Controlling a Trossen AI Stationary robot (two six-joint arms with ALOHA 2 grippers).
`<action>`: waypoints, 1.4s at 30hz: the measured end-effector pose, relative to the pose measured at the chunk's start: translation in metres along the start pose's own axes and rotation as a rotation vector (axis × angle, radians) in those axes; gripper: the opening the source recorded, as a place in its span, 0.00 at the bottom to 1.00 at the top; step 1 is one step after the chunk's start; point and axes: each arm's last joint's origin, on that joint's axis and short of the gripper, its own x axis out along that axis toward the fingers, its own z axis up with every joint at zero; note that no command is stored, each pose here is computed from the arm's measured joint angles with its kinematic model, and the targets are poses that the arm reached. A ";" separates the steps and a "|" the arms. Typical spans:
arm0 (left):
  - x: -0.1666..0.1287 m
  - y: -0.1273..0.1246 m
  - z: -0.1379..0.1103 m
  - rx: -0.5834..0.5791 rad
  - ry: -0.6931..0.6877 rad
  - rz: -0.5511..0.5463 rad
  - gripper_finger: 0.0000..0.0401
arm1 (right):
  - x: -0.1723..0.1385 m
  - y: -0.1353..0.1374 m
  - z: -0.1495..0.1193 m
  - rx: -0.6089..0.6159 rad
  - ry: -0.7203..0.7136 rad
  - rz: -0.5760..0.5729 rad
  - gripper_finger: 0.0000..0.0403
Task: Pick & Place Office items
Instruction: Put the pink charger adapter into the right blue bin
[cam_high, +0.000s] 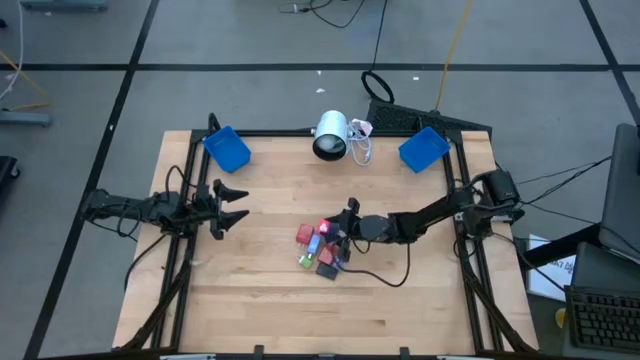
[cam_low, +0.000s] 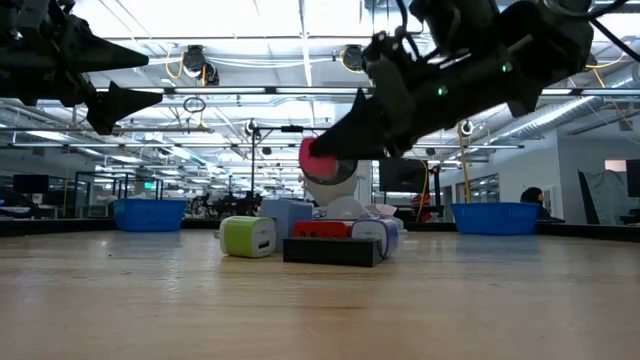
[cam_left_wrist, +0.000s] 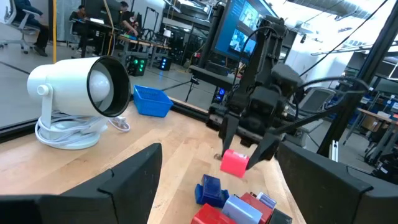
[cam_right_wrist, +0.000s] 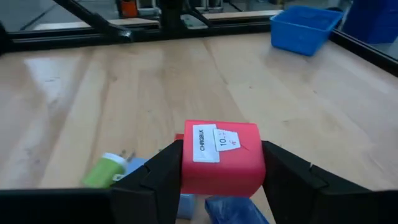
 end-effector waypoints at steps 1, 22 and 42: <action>0.000 0.000 0.000 0.000 0.000 0.000 0.81 | -0.002 0.000 0.004 0.001 -0.002 0.023 0.45; 0.000 0.000 0.000 0.000 0.000 0.000 0.81 | -0.063 0.024 0.068 0.077 -0.093 0.747 0.43; 0.000 0.000 0.000 0.000 0.000 0.000 0.81 | -0.088 0.057 0.069 -0.030 -0.110 1.196 0.46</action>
